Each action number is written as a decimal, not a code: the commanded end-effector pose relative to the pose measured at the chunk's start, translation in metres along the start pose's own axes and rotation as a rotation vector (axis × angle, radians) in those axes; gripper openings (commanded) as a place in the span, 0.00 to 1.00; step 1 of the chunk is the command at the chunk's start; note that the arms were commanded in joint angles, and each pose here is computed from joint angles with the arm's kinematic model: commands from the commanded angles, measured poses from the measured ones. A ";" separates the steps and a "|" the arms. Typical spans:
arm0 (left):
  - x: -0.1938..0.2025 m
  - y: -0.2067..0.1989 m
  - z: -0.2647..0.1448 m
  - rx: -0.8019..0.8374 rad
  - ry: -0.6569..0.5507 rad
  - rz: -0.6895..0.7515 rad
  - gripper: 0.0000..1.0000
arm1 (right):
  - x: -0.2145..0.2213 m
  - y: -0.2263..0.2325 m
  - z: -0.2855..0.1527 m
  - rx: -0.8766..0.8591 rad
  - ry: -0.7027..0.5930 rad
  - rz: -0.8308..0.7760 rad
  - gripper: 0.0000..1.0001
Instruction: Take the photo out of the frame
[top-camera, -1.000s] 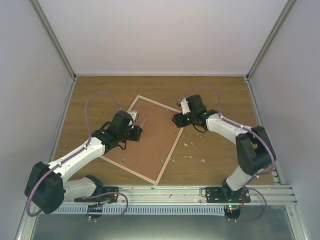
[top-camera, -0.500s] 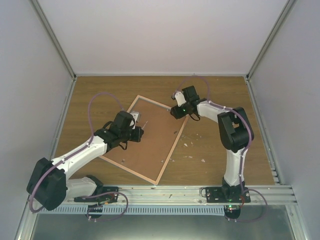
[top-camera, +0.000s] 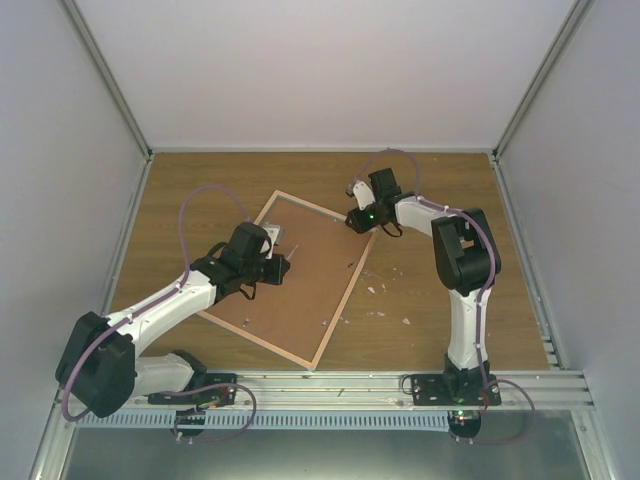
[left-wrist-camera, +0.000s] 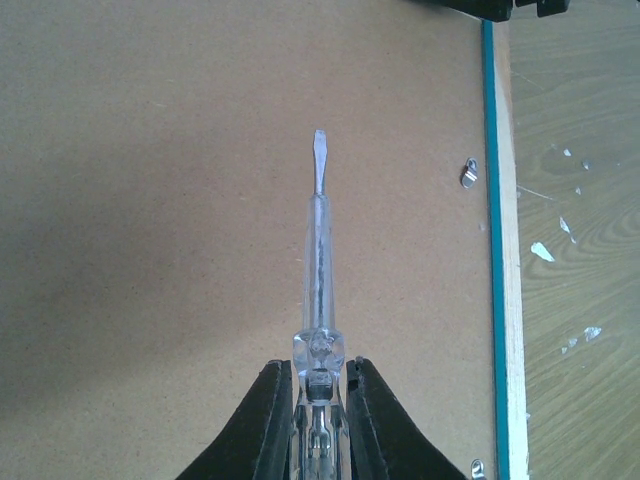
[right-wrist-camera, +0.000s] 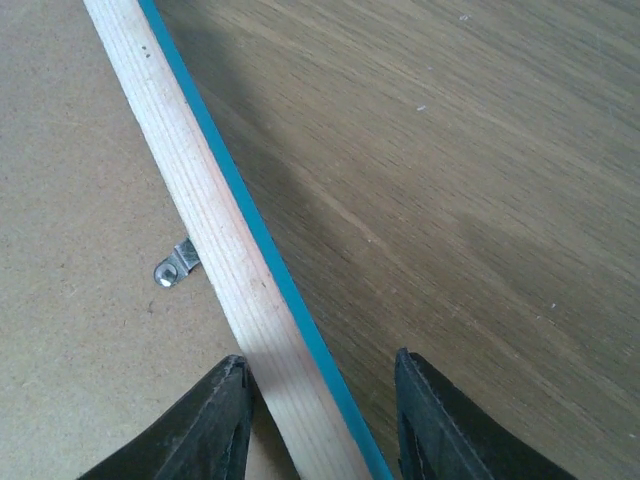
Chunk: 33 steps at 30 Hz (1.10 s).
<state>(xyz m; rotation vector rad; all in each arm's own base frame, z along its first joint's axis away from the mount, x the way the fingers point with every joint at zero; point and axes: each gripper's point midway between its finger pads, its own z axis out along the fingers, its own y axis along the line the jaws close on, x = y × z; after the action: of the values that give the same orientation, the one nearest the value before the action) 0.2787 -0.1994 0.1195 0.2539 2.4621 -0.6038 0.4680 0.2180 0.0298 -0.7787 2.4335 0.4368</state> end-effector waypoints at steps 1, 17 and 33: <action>-0.017 -0.009 -0.002 0.041 -0.049 0.015 0.00 | 0.020 -0.016 0.007 0.034 0.067 0.031 0.39; -0.013 -0.014 -0.004 0.069 -0.032 0.010 0.00 | 0.066 -0.052 -0.022 0.194 0.128 0.247 0.07; -0.005 -0.038 -0.001 0.117 0.002 0.038 0.00 | 0.131 -0.009 -0.069 0.182 0.088 0.538 0.02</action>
<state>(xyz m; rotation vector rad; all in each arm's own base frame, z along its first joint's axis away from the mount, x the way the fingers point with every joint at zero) 0.2666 -0.2159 0.1217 0.3166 2.4680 -0.6853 0.3961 0.1360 0.0272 -0.2379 2.5919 0.3542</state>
